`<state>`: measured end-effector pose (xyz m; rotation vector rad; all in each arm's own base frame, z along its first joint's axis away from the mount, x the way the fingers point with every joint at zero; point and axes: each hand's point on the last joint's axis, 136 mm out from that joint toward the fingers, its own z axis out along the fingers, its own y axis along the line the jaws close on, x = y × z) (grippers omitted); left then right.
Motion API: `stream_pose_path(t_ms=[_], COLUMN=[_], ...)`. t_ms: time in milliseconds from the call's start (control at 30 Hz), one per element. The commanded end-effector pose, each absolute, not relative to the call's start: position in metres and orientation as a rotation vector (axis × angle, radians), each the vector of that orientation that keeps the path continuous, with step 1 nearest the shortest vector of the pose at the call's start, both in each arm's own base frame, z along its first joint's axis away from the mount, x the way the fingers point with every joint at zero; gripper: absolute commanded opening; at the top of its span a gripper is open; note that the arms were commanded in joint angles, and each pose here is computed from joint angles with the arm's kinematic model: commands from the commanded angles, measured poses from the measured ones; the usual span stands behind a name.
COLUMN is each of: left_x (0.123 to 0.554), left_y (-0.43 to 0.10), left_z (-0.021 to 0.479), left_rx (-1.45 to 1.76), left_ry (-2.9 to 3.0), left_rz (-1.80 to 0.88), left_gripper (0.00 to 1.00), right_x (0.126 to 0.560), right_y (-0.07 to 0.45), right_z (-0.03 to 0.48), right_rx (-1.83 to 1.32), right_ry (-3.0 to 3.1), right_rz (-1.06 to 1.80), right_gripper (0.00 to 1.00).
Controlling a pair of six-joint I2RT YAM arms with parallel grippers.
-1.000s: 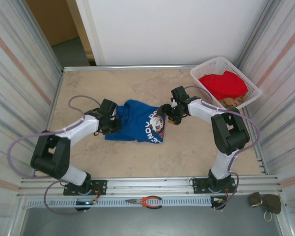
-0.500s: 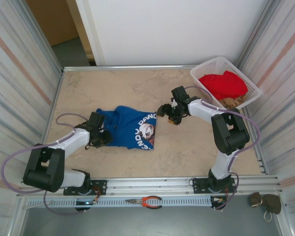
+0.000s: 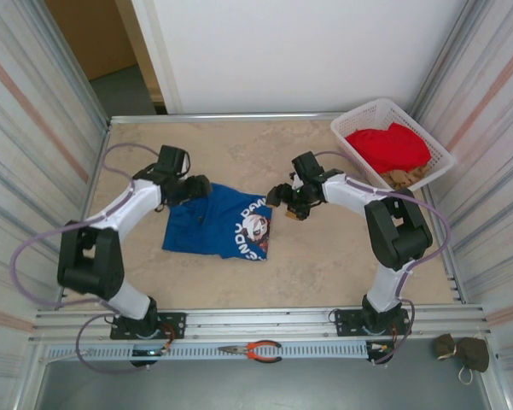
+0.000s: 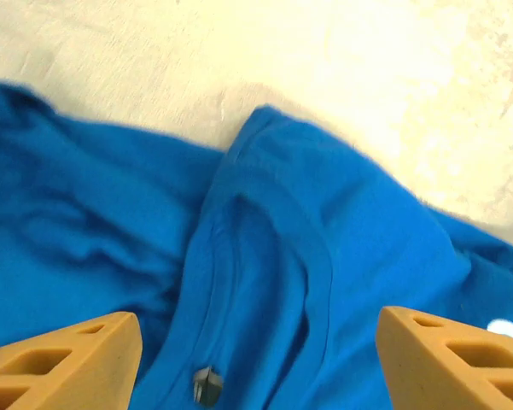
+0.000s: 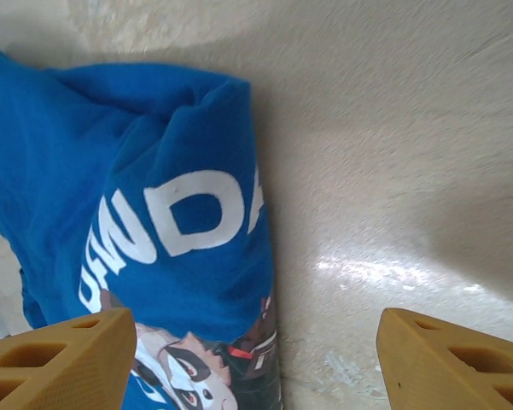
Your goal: Fold the inside-out t-shirt
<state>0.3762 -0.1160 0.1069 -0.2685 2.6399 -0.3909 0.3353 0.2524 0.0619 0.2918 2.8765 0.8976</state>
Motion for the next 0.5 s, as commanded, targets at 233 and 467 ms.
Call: stream_pose_path(t_ms=[233,467], left_x=[0.417,0.425], left_y=[-0.116,-0.120], left_z=[0.057,0.064], left_rx=[-0.178,-0.146], left_ry=[2.770,2.721], left_rz=[-0.272,-0.325], left_gripper=[0.70,0.00], right_x=[0.320,0.319], right_y=[0.255,0.250], right_z=[0.064,0.067], right_rx=[0.265,0.277], right_ry=[2.890,2.881], right_rz=[0.888,0.869], right_gripper=[0.73,0.73])
